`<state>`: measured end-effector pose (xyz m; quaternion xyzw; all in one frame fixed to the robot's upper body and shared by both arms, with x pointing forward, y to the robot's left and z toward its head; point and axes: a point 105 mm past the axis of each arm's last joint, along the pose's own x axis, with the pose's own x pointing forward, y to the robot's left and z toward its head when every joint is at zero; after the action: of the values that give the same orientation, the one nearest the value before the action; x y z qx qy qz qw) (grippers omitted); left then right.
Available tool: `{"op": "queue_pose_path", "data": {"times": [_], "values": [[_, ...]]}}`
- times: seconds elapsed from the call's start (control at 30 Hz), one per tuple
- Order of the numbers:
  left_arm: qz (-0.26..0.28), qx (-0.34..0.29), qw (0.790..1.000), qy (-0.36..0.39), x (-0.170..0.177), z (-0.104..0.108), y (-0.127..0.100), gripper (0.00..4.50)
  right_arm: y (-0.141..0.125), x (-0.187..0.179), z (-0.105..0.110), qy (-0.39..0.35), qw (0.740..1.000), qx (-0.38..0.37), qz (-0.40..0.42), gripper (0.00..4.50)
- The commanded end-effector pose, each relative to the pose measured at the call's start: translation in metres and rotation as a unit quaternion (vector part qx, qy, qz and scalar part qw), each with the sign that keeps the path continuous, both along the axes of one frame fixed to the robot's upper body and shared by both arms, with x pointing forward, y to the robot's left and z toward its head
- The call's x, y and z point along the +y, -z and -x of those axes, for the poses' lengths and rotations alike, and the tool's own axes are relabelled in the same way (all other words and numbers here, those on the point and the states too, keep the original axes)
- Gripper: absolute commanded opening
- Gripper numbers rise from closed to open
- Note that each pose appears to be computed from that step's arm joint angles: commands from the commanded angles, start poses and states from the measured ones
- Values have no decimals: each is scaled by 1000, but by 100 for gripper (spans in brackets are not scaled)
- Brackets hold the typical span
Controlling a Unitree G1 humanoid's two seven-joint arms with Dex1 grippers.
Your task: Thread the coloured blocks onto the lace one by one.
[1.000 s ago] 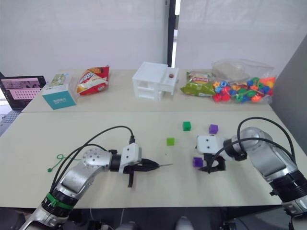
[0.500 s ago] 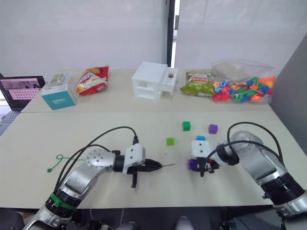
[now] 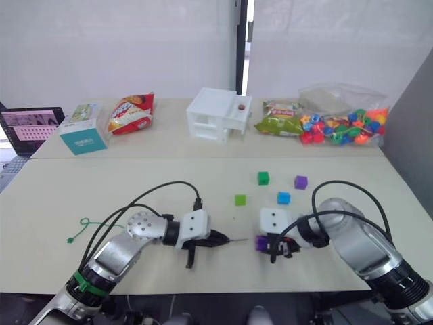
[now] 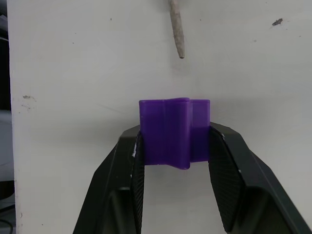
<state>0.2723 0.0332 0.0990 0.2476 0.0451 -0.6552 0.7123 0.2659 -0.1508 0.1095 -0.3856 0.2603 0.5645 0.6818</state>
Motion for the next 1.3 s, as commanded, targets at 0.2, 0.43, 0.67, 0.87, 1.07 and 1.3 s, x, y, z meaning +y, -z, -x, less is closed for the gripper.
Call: {"op": "queue_pose_path", "data": {"times": [0.2, 0.43, 0.67, 0.87, 1.07, 1.3], "values": [[-5, -18, 1000, 25, -9, 1, -8, 0, -4, 3, 0, 8, 1000, -12, -3, 131], [-22, -10, 999, 22, -11, -4, -4, 0, 4, 0, 4, 17, 1000, -3, 8, 131], [-36, 1, 999, 31, -10, -4, -2, 0, 8, -3, 3, 24, 1000, -3, 20, 131], [-25, -1, 999, 35, -16, -3, -4, 0, 9, -1, 3, 21, 1000, -4, 20, 131], [-25, -10, 999, 44, -18, -4, -5, 0, 7, -1, 2, 24, 999, -10, 20, 131], [-24, -11, 999, 43, -25, -8, -2, 0, 8, -2, 5, 22, 999, -11, 21, 131]]}}
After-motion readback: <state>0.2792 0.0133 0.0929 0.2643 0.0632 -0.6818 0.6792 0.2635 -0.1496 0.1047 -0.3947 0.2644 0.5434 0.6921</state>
